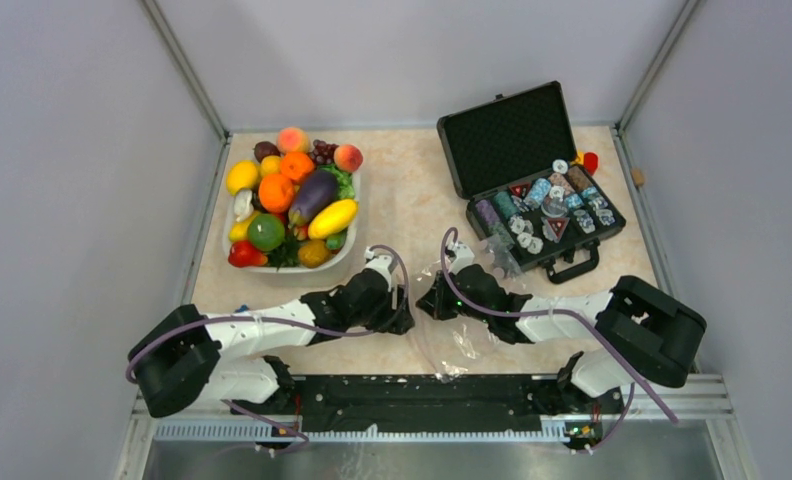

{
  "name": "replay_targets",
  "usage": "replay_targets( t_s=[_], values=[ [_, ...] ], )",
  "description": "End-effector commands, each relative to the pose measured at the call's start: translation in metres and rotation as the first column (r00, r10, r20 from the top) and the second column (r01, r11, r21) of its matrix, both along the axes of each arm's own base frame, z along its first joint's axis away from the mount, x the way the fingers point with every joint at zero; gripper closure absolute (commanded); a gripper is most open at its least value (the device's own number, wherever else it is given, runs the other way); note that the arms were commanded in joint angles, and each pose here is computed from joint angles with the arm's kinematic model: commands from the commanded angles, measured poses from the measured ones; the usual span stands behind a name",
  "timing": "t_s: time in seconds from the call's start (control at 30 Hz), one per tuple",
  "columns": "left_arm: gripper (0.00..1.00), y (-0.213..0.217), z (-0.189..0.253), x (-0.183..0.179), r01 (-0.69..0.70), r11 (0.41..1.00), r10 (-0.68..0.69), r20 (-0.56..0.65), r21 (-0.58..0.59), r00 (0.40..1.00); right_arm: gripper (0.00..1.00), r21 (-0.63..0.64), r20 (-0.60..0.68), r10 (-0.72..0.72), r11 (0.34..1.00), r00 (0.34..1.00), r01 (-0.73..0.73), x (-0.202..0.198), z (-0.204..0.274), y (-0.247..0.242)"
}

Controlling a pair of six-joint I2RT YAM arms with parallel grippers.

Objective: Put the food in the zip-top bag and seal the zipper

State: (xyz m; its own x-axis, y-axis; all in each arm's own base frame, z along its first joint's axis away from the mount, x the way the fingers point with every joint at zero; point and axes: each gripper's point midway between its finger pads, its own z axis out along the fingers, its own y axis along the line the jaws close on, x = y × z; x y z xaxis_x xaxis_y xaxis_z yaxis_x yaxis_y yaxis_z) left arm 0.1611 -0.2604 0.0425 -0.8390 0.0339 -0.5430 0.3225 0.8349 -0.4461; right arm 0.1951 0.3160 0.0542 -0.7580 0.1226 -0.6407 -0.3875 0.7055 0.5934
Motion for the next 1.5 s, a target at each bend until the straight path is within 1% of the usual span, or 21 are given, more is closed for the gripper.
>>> replay_targets(
  t_s=[0.0, 0.1, 0.3, 0.4, 0.47, 0.53, 0.6, 0.67, 0.7, 0.83, 0.87, 0.93, 1.07, 1.13, 1.17, 1.33, 1.47],
  values=[
    [0.33, -0.017, 0.012, 0.008, 0.012, 0.999, -0.011, 0.017, -0.036, 1.0, 1.0, 0.015, 0.034, -0.008, 1.0, 0.999, 0.007, 0.007, 0.006, 0.003],
    [0.41, -0.015, 0.007, 0.008, 0.014, 1.0, -0.014, 0.01, -0.011, 1.0, 1.0, 0.018, 0.033, -0.011, 1.0, 0.999, 0.011, 0.007, 0.007, 0.003],
    [0.66, -0.023, 0.01, 0.01, 0.05, 0.998, -0.049, 0.029, -0.03, 0.998, 1.0, 0.023, 0.032, 0.02, 1.0, 0.999, -0.021, 0.004, 0.008, 0.007],
    [0.78, -0.035, 0.015, 0.007, 0.088, 0.991, -0.084, 0.041, -0.104, 0.996, 1.0, 0.028, 0.037, 0.029, 0.999, 0.999, -0.03, 0.003, 0.01, 0.009],
    [0.83, -0.039, 0.016, 0.006, 0.094, 0.987, -0.089, 0.043, -0.129, 0.995, 1.0, 0.024, 0.036, 0.036, 0.999, 0.999, -0.037, 0.001, 0.01, 0.011],
    [0.86, -0.038, 0.015, 0.007, 0.088, 0.989, -0.083, 0.041, -0.123, 0.996, 1.0, 0.015, 0.03, 0.04, 0.999, 0.999, -0.041, -0.001, 0.008, 0.01],
    [0.94, -0.037, 0.012, 0.007, 0.083, 0.99, -0.079, 0.04, -0.116, 0.996, 1.0, 0.016, 0.026, 0.039, 0.999, 0.999, -0.04, -0.002, 0.007, 0.01],
    [0.99, -0.036, 0.013, 0.009, 0.077, 0.99, -0.072, 0.044, -0.115, 0.996, 1.0, 0.02, 0.023, 0.039, 0.999, 0.999, -0.039, -0.003, 0.007, 0.01],
    [1.0, -0.034, 0.013, 0.009, 0.069, 0.992, -0.064, 0.047, -0.109, 0.997, 1.0, 0.024, 0.022, 0.039, 0.999, 0.999, -0.039, -0.004, 0.008, 0.01],
    [1.0, -0.03, 0.014, 0.011, 0.058, 0.994, -0.052, 0.06, -0.094, 0.997, 1.0, 0.027, 0.02, 0.041, 0.999, 0.999, -0.042, -0.006, 0.01, 0.011],
    [1.0, -0.027, 0.014, 0.016, 0.036, 0.996, -0.03, 0.076, -0.079, 0.997, 1.0, 0.025, 0.018, 0.043, 0.999, 0.999, -0.044, -0.007, 0.01, 0.011],
    [1.0, -0.025, 0.015, 0.018, 0.027, 0.997, -0.021, 0.084, -0.072, 0.996, 0.98, 0.022, 0.017, 0.047, 0.999, 0.999, -0.047, -0.008, 0.011, 0.011],
    [1.0, -0.027, 0.022, 0.019, 0.041, 0.996, -0.032, 0.105, -0.084, 0.994, 0.89, 0.017, 0.009, 0.048, 0.999, 0.999, -0.049, -0.01, 0.015, 0.014],
    [1.0, -0.029, 0.03, 0.019, 0.059, 0.993, -0.046, 0.124, -0.103, 0.991, 0.81, 0.01, 0.01, 0.045, 0.999, 0.999, -0.045, -0.012, 0.016, 0.015],
    [1.0, -0.031, 0.034, 0.019, 0.07, 0.991, -0.054, 0.136, -0.113, 0.989, 0.78, 0.009, 0.012, 0.046, 0.999, 0.999, -0.046, -0.013, 0.017, 0.017],
    [1.0, -0.034, 0.05, 0.018, 0.109, 0.985, -0.084, 0.182, -0.132, 0.98, 0.77, 0.038, 0.002, 0.003, 0.999, 1.0, -0.003, -0.012, 0.025, 0.024],
    [1.0, -0.03, 0.055, 0.02, 0.087, 0.987, -0.06, 0.194, -0.134, 0.979, 0.78, 0.022, 0.004, -0.033, 0.999, 0.999, 0.033, -0.012, 0.029, 0.029]
  ],
)
